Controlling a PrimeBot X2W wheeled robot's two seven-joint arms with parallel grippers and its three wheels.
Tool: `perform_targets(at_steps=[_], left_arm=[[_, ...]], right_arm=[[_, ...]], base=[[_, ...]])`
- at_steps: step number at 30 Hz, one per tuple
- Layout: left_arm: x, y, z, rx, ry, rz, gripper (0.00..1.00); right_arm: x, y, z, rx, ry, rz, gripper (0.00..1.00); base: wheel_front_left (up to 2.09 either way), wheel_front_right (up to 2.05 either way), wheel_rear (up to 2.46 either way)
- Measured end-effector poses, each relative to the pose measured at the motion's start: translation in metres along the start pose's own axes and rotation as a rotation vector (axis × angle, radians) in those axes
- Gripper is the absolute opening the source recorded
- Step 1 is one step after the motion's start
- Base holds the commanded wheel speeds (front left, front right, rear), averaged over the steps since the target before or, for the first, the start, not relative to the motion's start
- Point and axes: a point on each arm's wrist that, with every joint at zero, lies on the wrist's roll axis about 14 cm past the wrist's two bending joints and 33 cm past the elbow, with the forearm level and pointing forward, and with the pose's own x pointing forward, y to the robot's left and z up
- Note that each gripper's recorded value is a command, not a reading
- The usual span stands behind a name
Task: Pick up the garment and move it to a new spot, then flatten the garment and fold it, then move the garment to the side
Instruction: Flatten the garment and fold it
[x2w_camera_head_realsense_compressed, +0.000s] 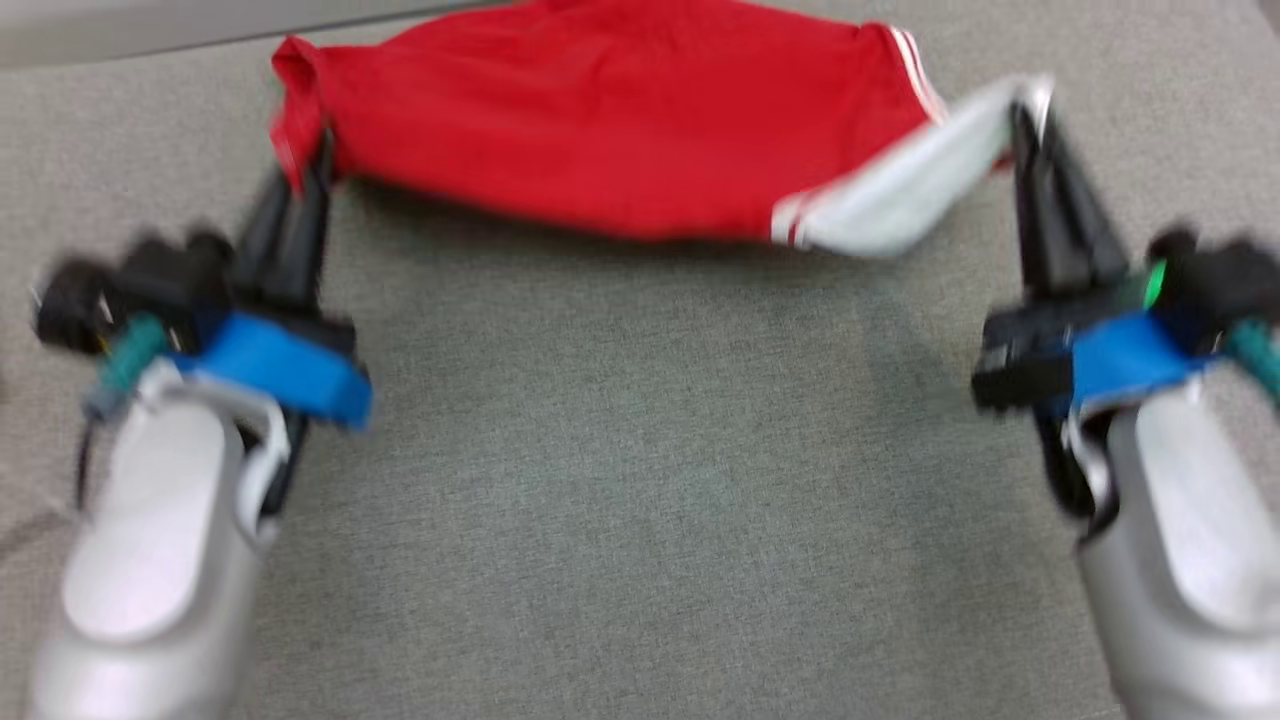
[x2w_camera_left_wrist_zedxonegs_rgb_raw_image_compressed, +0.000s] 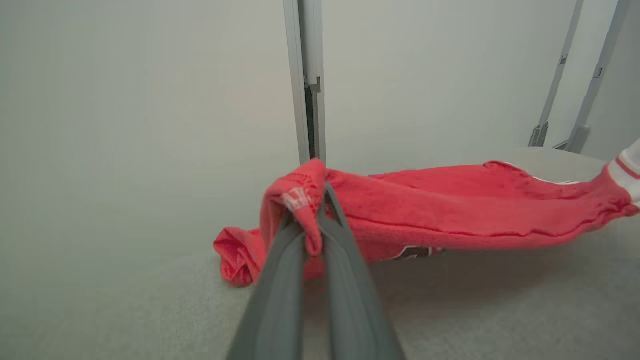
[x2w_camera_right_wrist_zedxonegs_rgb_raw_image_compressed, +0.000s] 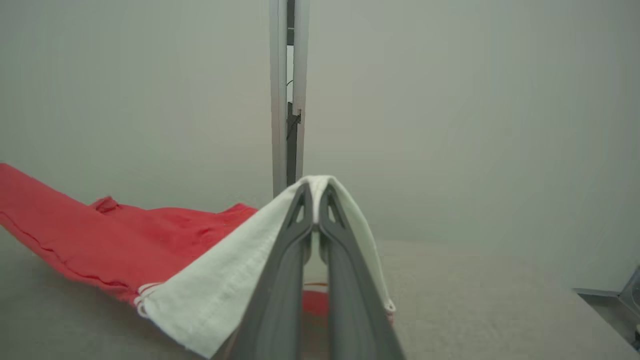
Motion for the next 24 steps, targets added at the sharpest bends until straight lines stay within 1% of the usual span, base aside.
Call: perform_targets(at_steps=[2,6,11,15,17,20,24], left_arm=[[-0.023,-0.007,-0.017,-0.038,0.046,0.015,0.00],[-0.064,-0.014,-0.040,-0.099,0.117,0.055,0.00],[-0.103,-0.006,-0.054,-0.143,0.167,0.139,0.00],[-0.134,-0.010,-0.066,-0.178,0.217,0.183,0.00],[-0.148,-0.013,-0.070,-0.183,0.239,0.191,0.00],[-0.164,-0.017,-0.073,-0.206,0.256,0.213,0.00],[-0.182,-0.021,-0.077,-0.216,0.280,0.230,0.00]], right_arm=[[-0.026,0.006,-0.019,0.054,0.059,-0.012,0.00],[-0.074,0.016,-0.046,0.111,0.160,-0.027,0.00],[-0.121,0.026,-0.066,0.166,0.249,-0.055,0.00],[-0.155,0.037,-0.074,0.200,0.307,-0.059,0.00],[-0.169,0.037,-0.075,0.213,0.322,-0.075,0.00],[-0.185,0.036,-0.072,0.226,0.333,-0.099,0.00],[-0.206,0.049,-0.070,0.254,0.367,-0.092,0.00]], base=[[0.00,0.00,0.00],[0.00,0.00,0.00],[0.00,0.00,0.00],[0.00,0.00,0.00],[0.00,0.00,0.00],[0.00,0.00,0.00],[0.00,0.00,0.00]])
